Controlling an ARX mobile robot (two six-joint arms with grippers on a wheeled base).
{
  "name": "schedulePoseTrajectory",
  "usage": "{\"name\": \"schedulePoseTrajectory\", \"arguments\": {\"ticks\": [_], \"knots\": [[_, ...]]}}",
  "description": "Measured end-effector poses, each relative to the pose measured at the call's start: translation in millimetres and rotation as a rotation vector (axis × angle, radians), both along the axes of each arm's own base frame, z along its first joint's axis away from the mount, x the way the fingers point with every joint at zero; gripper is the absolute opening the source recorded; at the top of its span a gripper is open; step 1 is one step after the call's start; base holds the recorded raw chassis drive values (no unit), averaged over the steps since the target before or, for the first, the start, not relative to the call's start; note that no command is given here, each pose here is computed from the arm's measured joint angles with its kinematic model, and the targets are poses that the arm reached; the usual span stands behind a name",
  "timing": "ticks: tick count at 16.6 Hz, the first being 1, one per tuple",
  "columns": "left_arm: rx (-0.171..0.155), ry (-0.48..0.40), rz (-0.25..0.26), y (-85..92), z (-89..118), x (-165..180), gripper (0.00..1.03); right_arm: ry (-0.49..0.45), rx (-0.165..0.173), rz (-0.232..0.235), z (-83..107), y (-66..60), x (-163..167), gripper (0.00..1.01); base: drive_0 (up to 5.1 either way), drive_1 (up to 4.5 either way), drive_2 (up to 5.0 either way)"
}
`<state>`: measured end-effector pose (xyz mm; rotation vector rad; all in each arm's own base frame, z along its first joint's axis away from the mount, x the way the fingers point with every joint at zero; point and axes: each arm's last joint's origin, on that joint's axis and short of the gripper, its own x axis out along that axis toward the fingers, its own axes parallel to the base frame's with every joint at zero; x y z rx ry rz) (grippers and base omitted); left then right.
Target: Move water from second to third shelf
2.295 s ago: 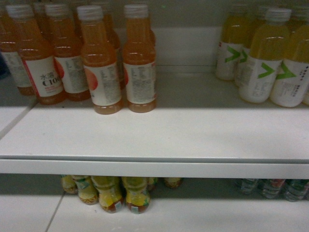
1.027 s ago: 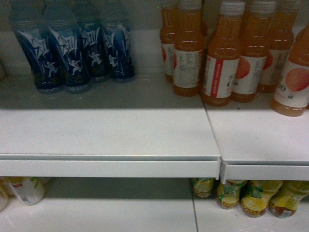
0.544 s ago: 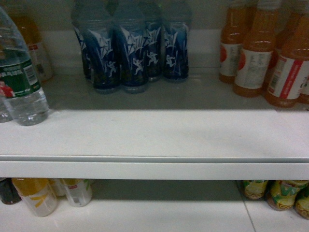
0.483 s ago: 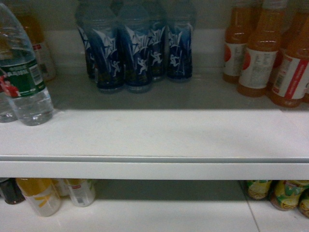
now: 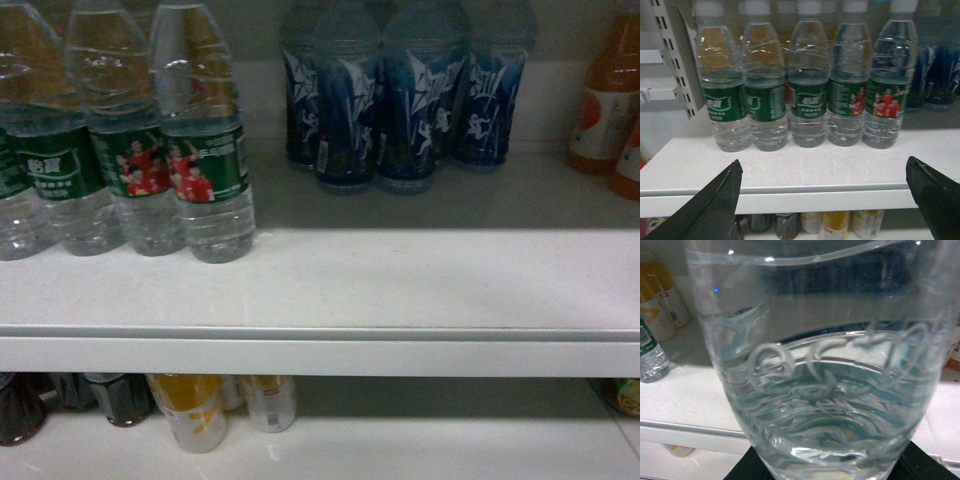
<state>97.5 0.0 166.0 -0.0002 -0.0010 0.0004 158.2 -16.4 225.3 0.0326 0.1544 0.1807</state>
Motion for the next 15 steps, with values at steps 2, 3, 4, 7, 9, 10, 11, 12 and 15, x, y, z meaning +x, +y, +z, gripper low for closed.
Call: {"name": "schedulePoseTrajectory", "arguments": {"ticks": [2, 3, 4, 7, 9, 10, 11, 12, 15], "knots": [[0.0, 0.002, 0.0, 0.0, -0.1, 0.0, 0.98, -0.006, -0.001, 0.0, 0.6, 0.0, 0.0, 0.39, -5.0, 2.5, 2.5], [0.0, 0.002, 0.0, 0.0, -0.2, 0.0, 0.98, -0.002, 0.0, 0.001, 0.3, 0.0, 0.0, 0.39, -4.9, 2.52, 2.5], [0.0, 0.001, -0.001, 0.0, -0.1, 0.0, 0.98, -0.006, -0.001, 0.0, 0.7, 0.0, 0.1, 0.39, -5.0, 2.46, 2.5], [0.0, 0.001, 0.0, 0.0, -0.1, 0.0, 0.98, -0.004, -0.001, 0.0, 0.4, 0.0, 0.1, 0.39, -5.0, 2.49, 2.5], [0.0, 0.0, 0.0, 0.0, 0.0, 0.0, 0.98, -0.004, 0.0, 0.002, 0.4, 0.1, 0.0, 0.39, -5.0, 2.47, 2.5], [0.0, -0.001, 0.0, 0.0, 0.1, 0.0, 0.98, -0.003, 0.0, 0.0, 0.3, 0.0, -0.1, 0.39, 0.0, 0.0, 0.0], [0.0, 0.0, 0.002, 0.1, 0.0, 0.0, 0.98, -0.007, 0.001, 0.016, 0.8, 0.6, -0.3, 0.39, 0.0, 0.0, 0.0], [0.0, 0.002, 0.002, 0.1, -0.1, 0.0, 0.98, -0.003, 0.0, -0.001, 0.4, -0.2, -0.3, 0.39, 0.0, 0.0, 0.0], [0.0, 0.001, 0.0, 0.0, -0.1, 0.0, 0.98, -0.005, -0.001, -0.001, 0.6, 0.1, -0.3, 0.39, 0.0, 0.0, 0.0]]}}
